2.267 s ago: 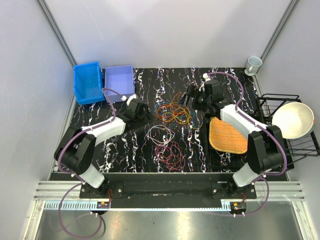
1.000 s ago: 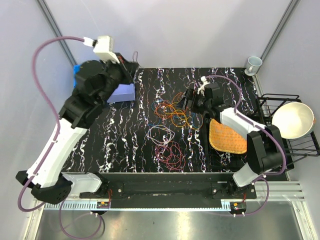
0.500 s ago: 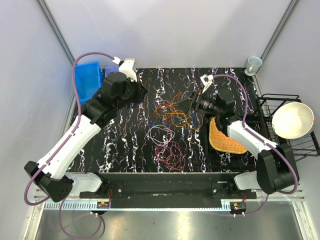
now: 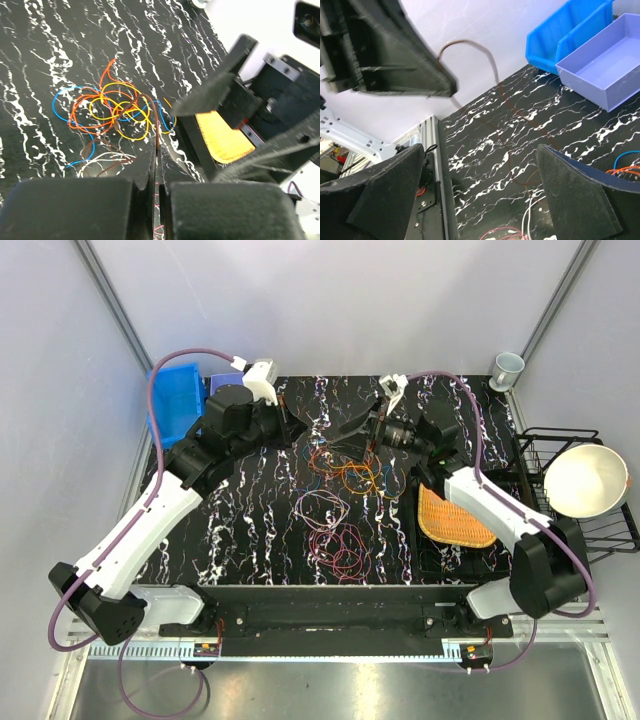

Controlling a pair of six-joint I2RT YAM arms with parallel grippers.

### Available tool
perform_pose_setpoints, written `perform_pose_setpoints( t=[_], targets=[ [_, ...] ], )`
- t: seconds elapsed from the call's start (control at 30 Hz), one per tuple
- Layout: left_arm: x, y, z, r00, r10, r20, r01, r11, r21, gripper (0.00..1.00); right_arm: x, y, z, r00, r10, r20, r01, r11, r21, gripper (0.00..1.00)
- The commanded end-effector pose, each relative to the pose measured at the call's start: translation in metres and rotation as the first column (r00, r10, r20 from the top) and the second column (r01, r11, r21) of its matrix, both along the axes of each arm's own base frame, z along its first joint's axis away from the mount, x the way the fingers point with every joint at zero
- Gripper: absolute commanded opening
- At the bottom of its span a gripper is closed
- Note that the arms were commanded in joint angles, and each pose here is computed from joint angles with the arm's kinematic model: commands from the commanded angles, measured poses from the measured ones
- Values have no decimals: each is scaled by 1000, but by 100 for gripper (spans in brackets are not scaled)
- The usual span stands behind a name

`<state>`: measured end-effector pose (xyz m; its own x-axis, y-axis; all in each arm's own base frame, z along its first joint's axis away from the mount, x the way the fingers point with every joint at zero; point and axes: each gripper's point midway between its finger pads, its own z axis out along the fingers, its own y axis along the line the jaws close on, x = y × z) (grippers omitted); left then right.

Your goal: Untangle the cables

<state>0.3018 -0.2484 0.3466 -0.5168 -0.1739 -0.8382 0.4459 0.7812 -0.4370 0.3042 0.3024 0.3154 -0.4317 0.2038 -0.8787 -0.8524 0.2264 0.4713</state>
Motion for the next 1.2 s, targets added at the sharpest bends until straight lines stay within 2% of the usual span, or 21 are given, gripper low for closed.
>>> perform_pose_setpoints(
  t=[0.0,0.27,0.77,1.17],
  targets=[
    [-6,-10,26,997,-51,53,55,995,-77,0,12,13,11,997,29,70,-30,1000,10,100],
    [-8,-13,27,997,-63,47,68,993,-93,0,11,43,2,992,98,73,-99,995,0,100],
    [-1,-15,21,998,-49,33,52,994,-92,0,9,58,-3,987,138,79,-139,990,6,100],
    [-2,-12,24,998,-38,40,42,996,-84,0,25,45,2,991,-20,130,24,999,-28,100]
  ],
)
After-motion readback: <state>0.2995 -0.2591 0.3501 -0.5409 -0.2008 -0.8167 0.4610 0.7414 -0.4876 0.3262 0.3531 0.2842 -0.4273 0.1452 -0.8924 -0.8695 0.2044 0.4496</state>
